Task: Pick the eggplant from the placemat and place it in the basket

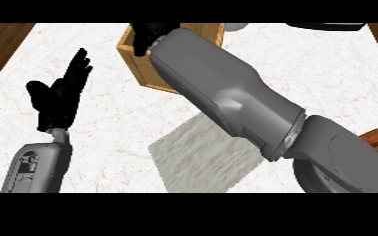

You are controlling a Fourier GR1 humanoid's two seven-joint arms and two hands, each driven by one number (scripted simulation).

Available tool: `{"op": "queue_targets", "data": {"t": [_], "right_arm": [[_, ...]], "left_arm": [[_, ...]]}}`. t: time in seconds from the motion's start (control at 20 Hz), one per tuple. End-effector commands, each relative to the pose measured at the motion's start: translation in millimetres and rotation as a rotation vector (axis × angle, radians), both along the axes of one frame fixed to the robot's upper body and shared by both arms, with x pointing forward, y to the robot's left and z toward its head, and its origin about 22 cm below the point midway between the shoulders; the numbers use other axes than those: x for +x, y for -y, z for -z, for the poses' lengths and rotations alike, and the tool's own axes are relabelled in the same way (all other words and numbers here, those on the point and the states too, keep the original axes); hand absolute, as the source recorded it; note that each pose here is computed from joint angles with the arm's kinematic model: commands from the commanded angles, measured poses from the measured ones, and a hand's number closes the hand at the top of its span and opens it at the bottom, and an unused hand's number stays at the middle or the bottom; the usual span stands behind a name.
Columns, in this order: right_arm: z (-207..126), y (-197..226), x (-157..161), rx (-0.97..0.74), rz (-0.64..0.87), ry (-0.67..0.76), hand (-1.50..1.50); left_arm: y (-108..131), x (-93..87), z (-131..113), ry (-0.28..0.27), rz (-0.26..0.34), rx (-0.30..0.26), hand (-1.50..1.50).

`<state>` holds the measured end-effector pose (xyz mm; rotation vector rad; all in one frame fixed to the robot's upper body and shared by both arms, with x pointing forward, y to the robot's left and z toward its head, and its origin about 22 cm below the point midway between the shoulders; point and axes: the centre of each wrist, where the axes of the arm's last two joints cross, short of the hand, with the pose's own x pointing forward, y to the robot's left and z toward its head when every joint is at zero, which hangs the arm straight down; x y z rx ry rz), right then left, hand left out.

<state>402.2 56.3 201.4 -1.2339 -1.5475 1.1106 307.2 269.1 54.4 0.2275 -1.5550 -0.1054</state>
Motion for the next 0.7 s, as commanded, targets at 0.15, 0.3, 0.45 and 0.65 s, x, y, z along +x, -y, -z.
{"op": "queue_targets", "data": {"t": [0.15,0.3,0.45,0.65], "right_arm": [[20.8,13.4,7.5,-0.063,0.028,-0.112,1.50],[29.0,16.8,7.7,-0.038,0.009,-0.096,1.50],[28.3,27.2,17.7,-0.064,0.035,-0.090,1.50],[36.9,27.5,15.0,-0.082,0.030,-0.095,1.50]], "left_arm": [[1.1,5.2,-13.4,0.011,0.003,-0.004,0.00],[-6.7,2.5,0.5,-0.010,-0.015,0.003,0.00],[-10.6,-14.3,5.3,-0.017,0.001,-0.011,0.00],[-4.6,3.5,-5.1,0.007,-0.013,0.003,0.00]]}}
